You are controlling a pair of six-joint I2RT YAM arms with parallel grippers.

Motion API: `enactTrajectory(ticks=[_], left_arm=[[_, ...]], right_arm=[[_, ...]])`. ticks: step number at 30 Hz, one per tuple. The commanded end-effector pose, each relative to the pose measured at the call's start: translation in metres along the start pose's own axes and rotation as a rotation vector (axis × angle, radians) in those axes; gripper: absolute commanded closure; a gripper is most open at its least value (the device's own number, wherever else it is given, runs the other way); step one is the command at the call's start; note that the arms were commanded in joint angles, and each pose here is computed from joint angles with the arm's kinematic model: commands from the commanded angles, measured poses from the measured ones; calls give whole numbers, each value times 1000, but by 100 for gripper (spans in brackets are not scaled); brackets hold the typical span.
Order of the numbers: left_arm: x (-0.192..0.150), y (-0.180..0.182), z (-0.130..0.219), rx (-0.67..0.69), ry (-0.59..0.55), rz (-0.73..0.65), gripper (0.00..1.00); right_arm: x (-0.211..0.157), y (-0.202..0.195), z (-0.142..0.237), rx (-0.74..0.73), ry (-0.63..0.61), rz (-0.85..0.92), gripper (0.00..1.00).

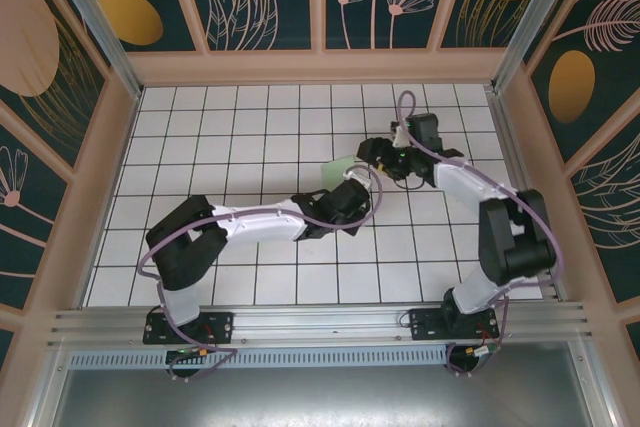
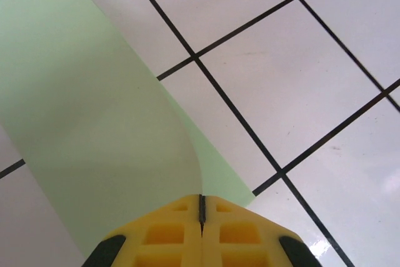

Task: Fold a paper plane with a square sheet of paper (fold left side to right side)
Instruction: Fold the triangle a second time at the center of the table.

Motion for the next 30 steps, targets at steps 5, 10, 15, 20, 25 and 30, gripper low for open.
enactTrajectory(ticks=[5,10,15,20,25,30], left_arm=[[8,16,11,-191,-86,158,100],[1,33,11,-269,-86,245,100],[-11,48,6,-363,-76,345,100],[-16,56,3,-360,-66,375,100],[-20,63,1,-298,-41,370,100],[-20,64,1,-287,-44,368,100]], right_arm=[[-19,-17,27,-14,-98,12,40],[-49,-39,21,-18,-24,-24,68],[-81,-56,5,-68,58,-41,90],[-97,-63,-8,-125,124,-32,100],[-106,-59,-24,-148,176,-9,100],[-110,-59,-37,-196,205,1,100]])
Point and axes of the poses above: each hand's point on the last joint's axis, 136 mm out from that joint toward the fingers, its own z axis back along the fingers, its own y axis along the line the jaws close on, x = y × z, the point moved 10 cm from there along z, back along the fingers, and after that the axes turned 11 degrees about -z, right-handed, at the moved point
